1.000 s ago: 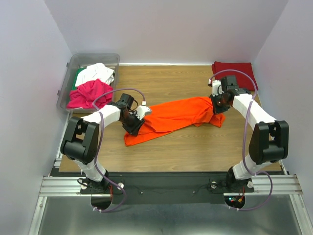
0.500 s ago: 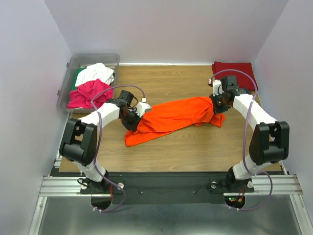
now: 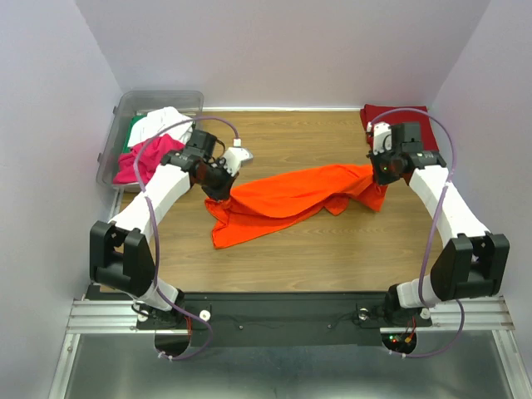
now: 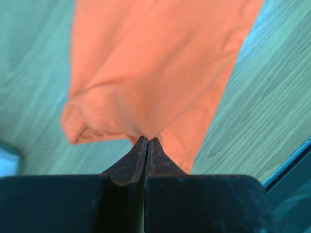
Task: Fold and stack the t-shirts
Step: Flatten the tshirt out
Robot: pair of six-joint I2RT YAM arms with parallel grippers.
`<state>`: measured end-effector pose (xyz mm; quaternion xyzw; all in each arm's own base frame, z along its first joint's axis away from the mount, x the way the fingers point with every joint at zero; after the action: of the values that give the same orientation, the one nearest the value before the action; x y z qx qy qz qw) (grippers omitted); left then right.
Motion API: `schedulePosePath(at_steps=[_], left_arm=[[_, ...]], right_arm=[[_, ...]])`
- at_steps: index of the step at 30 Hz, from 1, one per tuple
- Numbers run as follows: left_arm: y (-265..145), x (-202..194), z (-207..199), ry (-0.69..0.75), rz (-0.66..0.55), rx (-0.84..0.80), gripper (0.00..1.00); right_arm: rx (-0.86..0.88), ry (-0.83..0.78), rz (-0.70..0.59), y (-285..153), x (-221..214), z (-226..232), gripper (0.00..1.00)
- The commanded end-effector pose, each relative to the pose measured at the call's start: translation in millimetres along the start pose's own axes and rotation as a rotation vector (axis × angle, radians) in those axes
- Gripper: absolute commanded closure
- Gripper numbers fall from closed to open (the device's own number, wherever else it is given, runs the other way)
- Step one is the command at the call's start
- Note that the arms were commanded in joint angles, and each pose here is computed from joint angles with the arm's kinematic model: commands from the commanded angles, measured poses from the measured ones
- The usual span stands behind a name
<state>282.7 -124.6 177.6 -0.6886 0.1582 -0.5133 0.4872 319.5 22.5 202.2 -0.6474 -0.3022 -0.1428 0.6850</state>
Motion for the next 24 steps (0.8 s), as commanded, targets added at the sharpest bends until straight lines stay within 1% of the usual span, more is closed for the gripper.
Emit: schedulePosePath(at_steps=[1, 2, 4, 6, 7, 9, 10, 12, 13, 14, 16, 18, 19, 22, 23, 24], left_arm=[[-62.1, 38.2, 10.4, 0.011, -0.164, 0.095, 1.00], [-73.1, 39.9, 15.9, -0.010, -0.188, 0.117, 1.00], [-95.1, 47.6, 18.7, -0.003, -0.242, 0.165, 1.00], [-114.0, 53.4, 20.2, -0.005, -0.279, 0.200, 1.00], [-128.5, 57.9, 16.3, 0.011, -0.315, 0.223, 1.00], [-141.9, 59.3, 10.2, 0.018, -0.348, 0.239, 1.00], [-156.6, 60.8, 1.9, 0.031, -0.387, 0.261, 1.00], [-172.6, 63.2, -6.3, 0.027, -0.434, 0.288, 1.00], [-189.2, 64.1, -13.5, 0.031, -0.481, 0.324, 1.00], [-198.2, 66.4, -17.6, 0.004, -0.516, 0.338, 1.00], [-221.7, 73.1, -26.1, 0.013, -0.600, 0.385, 1.00], [-235.9, 80.6, -27.9, 0.002, -0.663, 0.422, 1.00], [-244.1, 84.0, -29.0, 0.006, -0.690, 0.440, 1.00], [-257.3, 93.2, -22.6, -0.004, -0.737, 0.504, 1.00], [-261.9, 97.2, -20.1, -0.008, -0.751, 0.521, 1.00], [-266.3, 101.2, -16.3, -0.008, -0.769, 0.547, 1.00]], right_arm=[[-0.134, -0.045, -0.207, -54.5, 45.8, -26.5, 0.99], [-0.180, -0.057, -0.234, -67.9, 49.7, -34.6, 0.99], [-0.213, -0.079, -0.277, -85.0, 57.4, -39.4, 0.99], [-0.250, -0.106, -0.348, -112.9, 67.3, -41.0, 0.99], [-0.265, -0.132, -0.370, -122.6, 70.0, -42.3, 0.99], [-0.290, -0.151, -0.441, -152.0, 74.3, -40.8, 0.99], [-0.302, -0.166, -0.448, -162.4, 72.2, -40.5, 0.99], [-0.324, -0.180, -0.491, -185.6, 73.3, -39.1, 0.99], [-0.350, -0.185, -0.526, -204.1, 70.6, -38.6, 0.99], [-0.363, -0.184, -0.550, -214.7, 71.5, -38.3, 0.99], [-0.387, -0.175, -0.623, -243.5, 77.1, -36.5, 1.00], [-0.393, -0.169, -0.660, -256.0, 83.1, -35.9, 0.99], [-0.390, -0.169, -0.697, -267.5, 89.5, -34.2, 0.99], [-0.390, -0.174, -0.697, -264.7, 104.1, -37.5, 0.99], [-0.403, -0.174, -0.719, -272.6, 110.3, -38.6, 0.99], [-0.398, -0.174, -0.701, -263.5, 118.4, -41.2, 0.99]])
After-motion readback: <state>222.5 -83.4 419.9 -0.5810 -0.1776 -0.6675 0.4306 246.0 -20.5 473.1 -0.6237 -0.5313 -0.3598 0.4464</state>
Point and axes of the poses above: each gripper's point midway between its finger pads, its own y axis out along the fingers, its own z axis along the line the jaws close on, x = y × z, the point moved 6 cm from there along -y, back along the fingers, and after that the axes turned 7 degrees about y, right-handed, at the moved point
